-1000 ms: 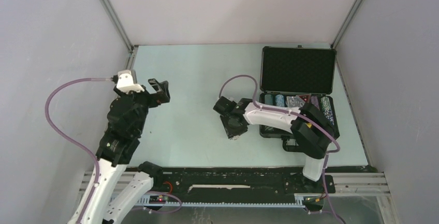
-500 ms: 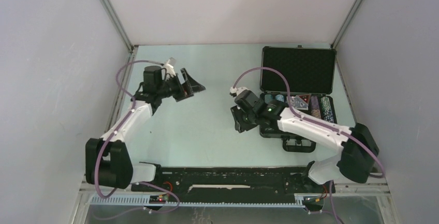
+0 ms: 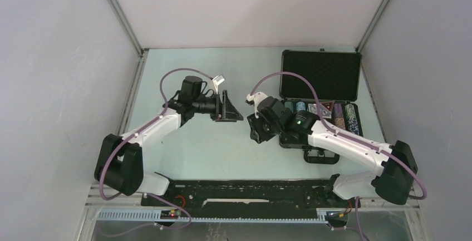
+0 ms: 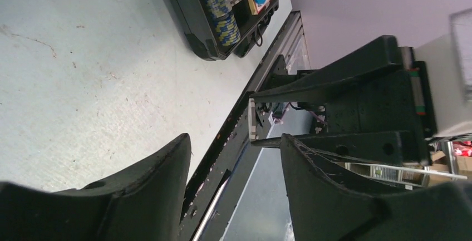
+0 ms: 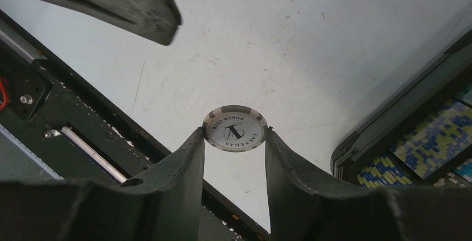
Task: Pack up texas hold em set
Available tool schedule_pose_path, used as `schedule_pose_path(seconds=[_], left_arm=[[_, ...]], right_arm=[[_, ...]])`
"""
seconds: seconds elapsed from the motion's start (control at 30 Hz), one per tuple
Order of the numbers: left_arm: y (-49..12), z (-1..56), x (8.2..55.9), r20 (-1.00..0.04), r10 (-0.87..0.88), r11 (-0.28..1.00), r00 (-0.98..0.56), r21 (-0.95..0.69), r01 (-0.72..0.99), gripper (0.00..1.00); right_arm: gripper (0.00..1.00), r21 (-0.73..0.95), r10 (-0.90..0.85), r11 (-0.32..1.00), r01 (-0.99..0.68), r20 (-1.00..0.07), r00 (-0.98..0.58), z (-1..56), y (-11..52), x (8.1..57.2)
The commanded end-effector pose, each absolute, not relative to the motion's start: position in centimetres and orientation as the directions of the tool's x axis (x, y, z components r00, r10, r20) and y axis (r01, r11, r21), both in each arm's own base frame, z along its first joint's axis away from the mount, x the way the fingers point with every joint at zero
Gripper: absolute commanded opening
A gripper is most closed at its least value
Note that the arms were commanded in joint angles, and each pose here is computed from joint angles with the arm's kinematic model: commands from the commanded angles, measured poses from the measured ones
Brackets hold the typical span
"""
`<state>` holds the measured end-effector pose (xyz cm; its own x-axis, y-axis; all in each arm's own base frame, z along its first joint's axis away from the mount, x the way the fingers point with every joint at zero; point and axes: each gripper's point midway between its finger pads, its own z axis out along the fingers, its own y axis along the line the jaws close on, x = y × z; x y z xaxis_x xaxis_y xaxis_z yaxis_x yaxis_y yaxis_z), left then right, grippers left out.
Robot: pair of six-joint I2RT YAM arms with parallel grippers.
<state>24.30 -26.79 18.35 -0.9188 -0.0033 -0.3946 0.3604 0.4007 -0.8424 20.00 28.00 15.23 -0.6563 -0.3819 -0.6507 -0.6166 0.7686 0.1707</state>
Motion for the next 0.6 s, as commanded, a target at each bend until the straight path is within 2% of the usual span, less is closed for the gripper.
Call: schedule_pose_path(seconds=[0.0,0.17,0.57], left_arm=[[-27.7,19.1,23.7,-0.422,0.056,0.362,-0.905,-0.836,0.413,0.63],[-28.9,18.6,22.3,-0.405,0.114,0.335,-0.907,-0.844,0.419,0.55],[-30.1,18.4,20.8,-0.4,0.174,0.304,-0.9,-0.848,0.435,0.48]], right_arm=[[0.34,0.165,-0.36,0.732,-0.66,-0.729,-0.582,17.6,29.1,20.3],[0.34,0.172,-0.357,0.717,-0.675,-0.742,-0.567,18.0,29.6,20.1],[0.34,0.174,-0.357,0.711,-0.682,-0.747,-0.562,18.1,30.0,20.0]])
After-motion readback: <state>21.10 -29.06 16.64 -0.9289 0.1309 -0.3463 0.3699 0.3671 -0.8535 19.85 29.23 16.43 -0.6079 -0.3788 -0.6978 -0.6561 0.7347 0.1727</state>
